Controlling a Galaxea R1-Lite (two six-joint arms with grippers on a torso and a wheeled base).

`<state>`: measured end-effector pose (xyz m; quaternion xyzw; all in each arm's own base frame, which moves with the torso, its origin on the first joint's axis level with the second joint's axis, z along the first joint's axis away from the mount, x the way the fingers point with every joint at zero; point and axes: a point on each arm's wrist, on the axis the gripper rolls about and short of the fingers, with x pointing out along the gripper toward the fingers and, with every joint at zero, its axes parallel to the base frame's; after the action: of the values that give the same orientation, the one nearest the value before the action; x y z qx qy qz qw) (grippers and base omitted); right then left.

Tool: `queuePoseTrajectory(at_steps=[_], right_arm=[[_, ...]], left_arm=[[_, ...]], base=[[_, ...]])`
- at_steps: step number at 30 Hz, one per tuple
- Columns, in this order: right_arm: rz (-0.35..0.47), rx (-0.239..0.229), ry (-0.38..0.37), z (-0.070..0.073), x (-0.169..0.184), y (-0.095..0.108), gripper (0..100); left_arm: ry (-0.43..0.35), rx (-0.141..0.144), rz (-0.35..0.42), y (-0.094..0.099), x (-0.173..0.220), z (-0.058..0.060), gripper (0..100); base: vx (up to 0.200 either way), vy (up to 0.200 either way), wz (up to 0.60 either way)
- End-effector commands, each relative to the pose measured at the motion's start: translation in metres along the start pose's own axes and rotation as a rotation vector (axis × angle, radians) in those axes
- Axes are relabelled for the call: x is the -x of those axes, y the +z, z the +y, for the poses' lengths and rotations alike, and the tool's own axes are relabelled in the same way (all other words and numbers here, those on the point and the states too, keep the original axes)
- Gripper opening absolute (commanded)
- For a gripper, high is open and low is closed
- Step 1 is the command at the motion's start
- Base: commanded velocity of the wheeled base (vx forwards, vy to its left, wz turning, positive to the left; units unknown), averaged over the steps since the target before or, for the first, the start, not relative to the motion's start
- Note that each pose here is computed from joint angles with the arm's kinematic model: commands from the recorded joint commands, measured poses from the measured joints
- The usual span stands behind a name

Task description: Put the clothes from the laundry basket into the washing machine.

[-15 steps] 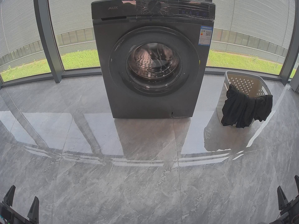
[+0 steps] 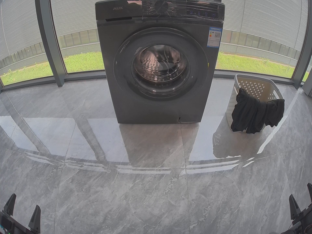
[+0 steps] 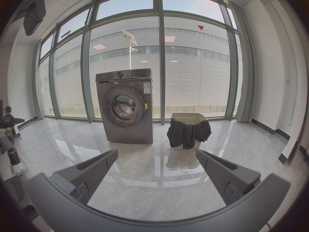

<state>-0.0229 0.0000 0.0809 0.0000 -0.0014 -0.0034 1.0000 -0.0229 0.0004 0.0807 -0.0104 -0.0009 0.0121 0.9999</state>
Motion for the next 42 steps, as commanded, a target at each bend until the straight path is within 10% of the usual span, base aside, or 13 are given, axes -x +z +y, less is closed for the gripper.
queuePoseTrajectory(at_steps=[1, 42], right_arm=[[0.003, 0.0, -0.001, 0.0, -0.0002, -0.0052, 100], [0.001, -0.002, -0.001, 0.0, -0.0001, -0.0052, 100]], left_arm=[[-0.001, 0.001, -0.002, -0.0044, 0.0002, 0.0001, 100], [0.003, 0.007, -0.002, -0.0044, 0.0002, 0.0002, 100]], base=[[0.0, 0.0, 0.0], [0.161, 0.0, 0.0]])
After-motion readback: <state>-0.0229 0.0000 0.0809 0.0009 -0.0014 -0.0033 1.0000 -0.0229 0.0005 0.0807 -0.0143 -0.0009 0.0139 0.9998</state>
